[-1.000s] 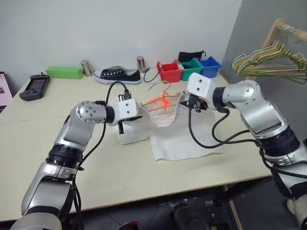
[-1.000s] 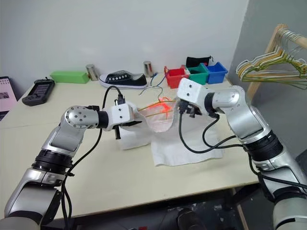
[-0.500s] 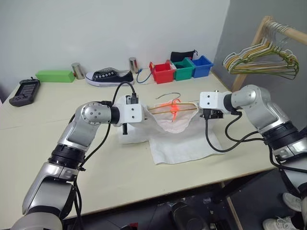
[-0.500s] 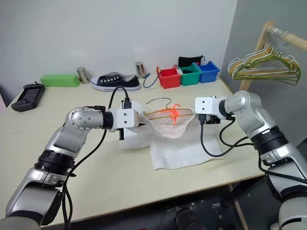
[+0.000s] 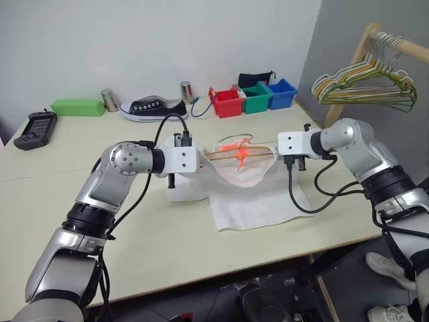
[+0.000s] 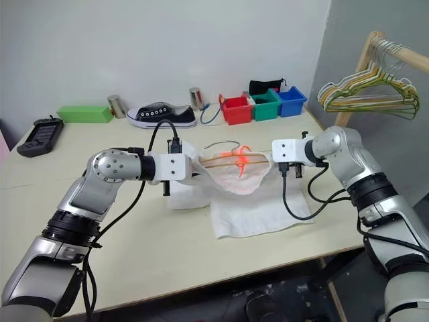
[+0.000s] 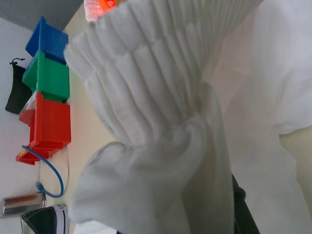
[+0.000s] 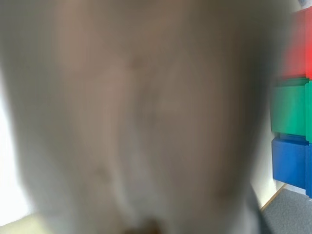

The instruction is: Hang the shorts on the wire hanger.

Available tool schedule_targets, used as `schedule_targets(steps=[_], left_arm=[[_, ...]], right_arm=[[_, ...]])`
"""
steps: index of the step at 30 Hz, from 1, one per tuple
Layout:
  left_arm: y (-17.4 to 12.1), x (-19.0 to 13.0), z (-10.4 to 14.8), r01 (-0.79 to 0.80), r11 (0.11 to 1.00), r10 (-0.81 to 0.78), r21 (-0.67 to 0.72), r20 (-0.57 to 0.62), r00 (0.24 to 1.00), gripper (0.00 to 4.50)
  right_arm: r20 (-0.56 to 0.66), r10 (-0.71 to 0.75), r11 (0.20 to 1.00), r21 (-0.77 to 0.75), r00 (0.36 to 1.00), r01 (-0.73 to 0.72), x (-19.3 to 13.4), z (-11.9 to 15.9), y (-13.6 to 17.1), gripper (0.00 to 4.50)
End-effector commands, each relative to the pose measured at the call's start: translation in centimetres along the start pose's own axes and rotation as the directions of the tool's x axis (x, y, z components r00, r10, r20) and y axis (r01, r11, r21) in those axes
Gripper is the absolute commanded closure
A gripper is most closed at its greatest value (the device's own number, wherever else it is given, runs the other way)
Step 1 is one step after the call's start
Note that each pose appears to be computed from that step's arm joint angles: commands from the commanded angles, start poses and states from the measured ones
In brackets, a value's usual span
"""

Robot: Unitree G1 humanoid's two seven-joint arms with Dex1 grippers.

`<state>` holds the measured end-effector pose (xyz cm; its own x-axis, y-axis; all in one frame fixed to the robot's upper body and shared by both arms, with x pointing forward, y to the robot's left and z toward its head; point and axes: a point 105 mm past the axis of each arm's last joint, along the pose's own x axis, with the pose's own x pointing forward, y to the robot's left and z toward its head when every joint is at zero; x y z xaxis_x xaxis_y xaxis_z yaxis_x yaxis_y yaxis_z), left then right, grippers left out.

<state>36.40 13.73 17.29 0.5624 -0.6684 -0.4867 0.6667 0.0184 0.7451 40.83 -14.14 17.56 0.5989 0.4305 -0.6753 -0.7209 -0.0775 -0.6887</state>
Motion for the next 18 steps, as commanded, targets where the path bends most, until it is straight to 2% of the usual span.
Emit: schedule_targets(steps=[1,6,12,13,18], left_arm=[[1.7,-0.8,1.7,-0.062,0.995,0.058,0.079,0.043,0.997,4.42],[1.9,-0.7,1.8,-0.063,0.994,0.059,0.087,0.050,0.997,4.42],[3.3,-1.6,2.0,-0.104,0.993,0.099,0.061,0.085,0.991,3.01],[3.7,-1.8,2.2,-0.117,0.991,0.110,0.063,0.099,0.989,2.94],[4.4,-2.5,4.3,-0.100,0.995,0.095,0.017,0.201,0.975,1.78]], right_arm=[[0.020,-0.060,0.998,-0.011,0.998,0.060,-1.1,0.6,-1.6,4.47],[0.014,-0.072,0.997,0.007,0.997,0.072,-1.2,0.3,-1.6,4.47],[0.012,-0.081,0.996,0.049,0.997,0.080,-1.3,0.1,-0.9,4.50],[0.012,-0.079,0.995,0.059,0.997,0.078,-1.2,0.0,-0.7,4.50],[0.022,-0.072,0.985,0.156,0.997,0.067,-0.8,-0.3,0.6,4.50]])
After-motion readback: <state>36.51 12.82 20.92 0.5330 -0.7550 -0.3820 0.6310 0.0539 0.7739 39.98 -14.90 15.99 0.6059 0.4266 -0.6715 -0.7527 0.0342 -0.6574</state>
